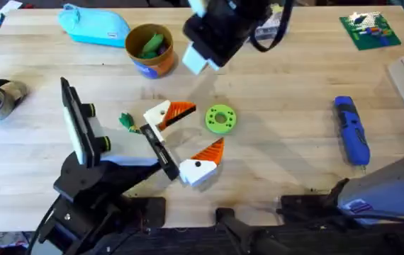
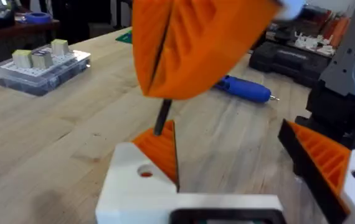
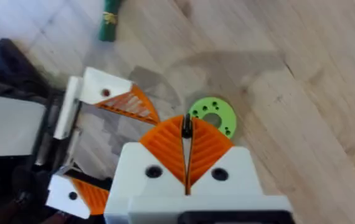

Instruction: Pick up the gripper from the table and insert it into the empty holder that is missing its gripper. Then pick up a screw, insert it into the mounting hole, and use the screwdriver to tighten it. Finally, clean up the table by picking up the vegetable and placing it into the bucket.

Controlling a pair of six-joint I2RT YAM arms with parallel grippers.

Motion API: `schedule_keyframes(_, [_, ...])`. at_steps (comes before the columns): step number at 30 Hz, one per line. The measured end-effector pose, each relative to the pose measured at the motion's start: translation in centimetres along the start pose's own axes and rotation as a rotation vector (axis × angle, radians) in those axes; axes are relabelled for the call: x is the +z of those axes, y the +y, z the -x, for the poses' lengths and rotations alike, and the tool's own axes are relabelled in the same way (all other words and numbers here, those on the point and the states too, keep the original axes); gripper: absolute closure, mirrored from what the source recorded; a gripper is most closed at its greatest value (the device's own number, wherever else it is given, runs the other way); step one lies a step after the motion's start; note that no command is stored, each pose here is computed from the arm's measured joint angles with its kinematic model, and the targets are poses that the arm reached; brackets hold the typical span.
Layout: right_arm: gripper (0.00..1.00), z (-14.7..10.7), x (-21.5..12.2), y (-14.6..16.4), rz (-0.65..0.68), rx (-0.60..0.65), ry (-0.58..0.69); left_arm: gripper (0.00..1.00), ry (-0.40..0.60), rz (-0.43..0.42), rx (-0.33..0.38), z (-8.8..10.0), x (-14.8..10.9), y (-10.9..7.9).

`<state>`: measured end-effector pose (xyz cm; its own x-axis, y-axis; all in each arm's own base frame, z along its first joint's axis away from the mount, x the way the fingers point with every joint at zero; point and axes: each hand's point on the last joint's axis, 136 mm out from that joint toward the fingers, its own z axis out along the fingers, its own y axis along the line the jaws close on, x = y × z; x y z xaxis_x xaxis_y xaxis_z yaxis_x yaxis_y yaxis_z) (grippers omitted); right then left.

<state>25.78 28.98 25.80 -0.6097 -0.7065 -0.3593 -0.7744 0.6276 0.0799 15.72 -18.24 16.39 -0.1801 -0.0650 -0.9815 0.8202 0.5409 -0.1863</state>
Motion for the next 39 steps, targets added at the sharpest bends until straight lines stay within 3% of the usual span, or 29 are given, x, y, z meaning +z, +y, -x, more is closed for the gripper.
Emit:
schedule_keyframes(7, [0.995,0.1,-0.4,6.4,0.118,-0.114,-0.010,0.008,0.011,-0.077,0.041,-0.2,-0.1,-1.3])
schedule_keyframes(12, [0.995,-0.2,-0.3,8.4,0.151,-0.140,0.000,0.008,0.015,-0.111,0.055,-0.3,-0.1,-1.9])
schedule_keyframes(25, [0.995,-1.1,-0.3,8.9,0.159,-0.133,0.034,0.008,0.017,-0.128,0.058,-0.4,-0.1,-2.2])
schedule_keyframes(39, [0.995,-1.3,2.7,8.8,0.161,-0.119,0.120,0.008,0.018,-0.130,0.058,-0.4,-0.1,-2.2])
